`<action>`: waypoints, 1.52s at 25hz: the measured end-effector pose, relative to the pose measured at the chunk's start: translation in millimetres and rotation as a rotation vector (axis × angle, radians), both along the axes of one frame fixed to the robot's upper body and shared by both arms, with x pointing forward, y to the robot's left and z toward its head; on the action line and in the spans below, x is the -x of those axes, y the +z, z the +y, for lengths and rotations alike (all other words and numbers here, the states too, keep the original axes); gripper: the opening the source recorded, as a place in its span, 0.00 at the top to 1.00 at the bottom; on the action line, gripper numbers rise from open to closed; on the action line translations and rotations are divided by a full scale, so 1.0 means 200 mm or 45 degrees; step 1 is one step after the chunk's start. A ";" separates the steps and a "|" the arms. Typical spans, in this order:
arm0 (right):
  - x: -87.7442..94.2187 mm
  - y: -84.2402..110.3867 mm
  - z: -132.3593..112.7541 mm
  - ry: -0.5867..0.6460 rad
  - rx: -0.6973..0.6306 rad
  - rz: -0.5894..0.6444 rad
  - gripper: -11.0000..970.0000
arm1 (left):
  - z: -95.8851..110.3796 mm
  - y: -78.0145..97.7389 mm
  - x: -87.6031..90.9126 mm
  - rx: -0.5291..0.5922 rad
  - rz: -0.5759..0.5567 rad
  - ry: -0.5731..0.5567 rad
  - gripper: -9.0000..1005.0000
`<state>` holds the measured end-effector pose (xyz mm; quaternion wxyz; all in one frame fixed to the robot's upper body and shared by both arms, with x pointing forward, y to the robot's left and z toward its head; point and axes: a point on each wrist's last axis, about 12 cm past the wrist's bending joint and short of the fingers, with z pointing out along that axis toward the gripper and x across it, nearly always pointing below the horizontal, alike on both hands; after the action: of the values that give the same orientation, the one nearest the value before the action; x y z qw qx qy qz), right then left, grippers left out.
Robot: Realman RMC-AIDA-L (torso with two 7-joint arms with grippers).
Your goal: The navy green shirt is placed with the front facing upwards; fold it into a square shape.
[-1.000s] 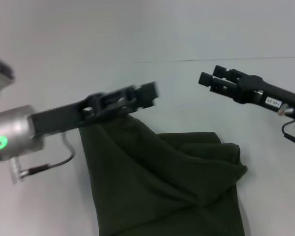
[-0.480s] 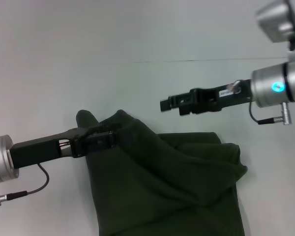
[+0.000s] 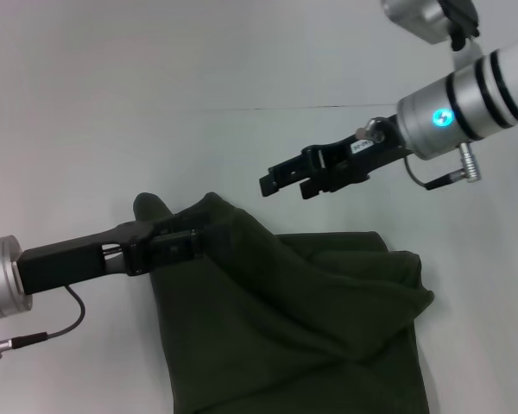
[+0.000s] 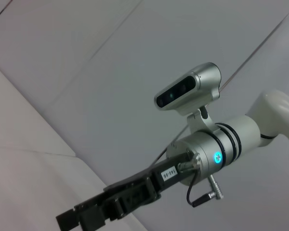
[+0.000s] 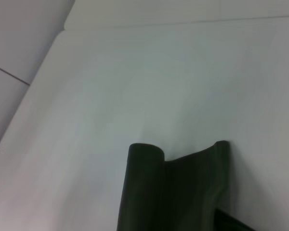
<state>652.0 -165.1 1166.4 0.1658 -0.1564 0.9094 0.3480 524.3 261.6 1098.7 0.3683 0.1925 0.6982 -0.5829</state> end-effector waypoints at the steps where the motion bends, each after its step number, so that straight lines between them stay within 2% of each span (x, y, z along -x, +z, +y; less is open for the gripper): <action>1: 0.00 0.00 0.02 0.006 0.011 -0.001 0.12 | 0.00 0.00 0.00 0.001 0.000 0.004 0.09; 12: 0.04 -0.13 0.20 0.033 0.082 -0.003 0.12 | 0.05 -0.01 0.01 0.003 0.009 0.065 0.09; 22: 0.06 -0.21 0.22 0.017 0.097 0.031 0.12 | 0.04 -0.01 0.01 0.008 0.012 0.057 0.09; 30: 0.09 -0.22 0.27 0.086 0.089 0.031 0.12 | 0.06 -0.01 0.01 0.018 0.013 0.077 0.09; 36: 0.11 -0.24 0.29 0.151 0.147 0.008 0.17 | 0.06 -0.01 0.01 0.021 0.013 0.079 0.09; 38: 0.11 -0.24 0.30 0.156 0.153 0.004 0.32 | 0.06 -0.01 0.01 0.022 0.012 0.078 0.09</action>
<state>629.8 -105.9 1119.0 0.1330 -0.2209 0.9175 0.3027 521.4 273.3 1096.5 0.3843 0.1650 0.7006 -0.5782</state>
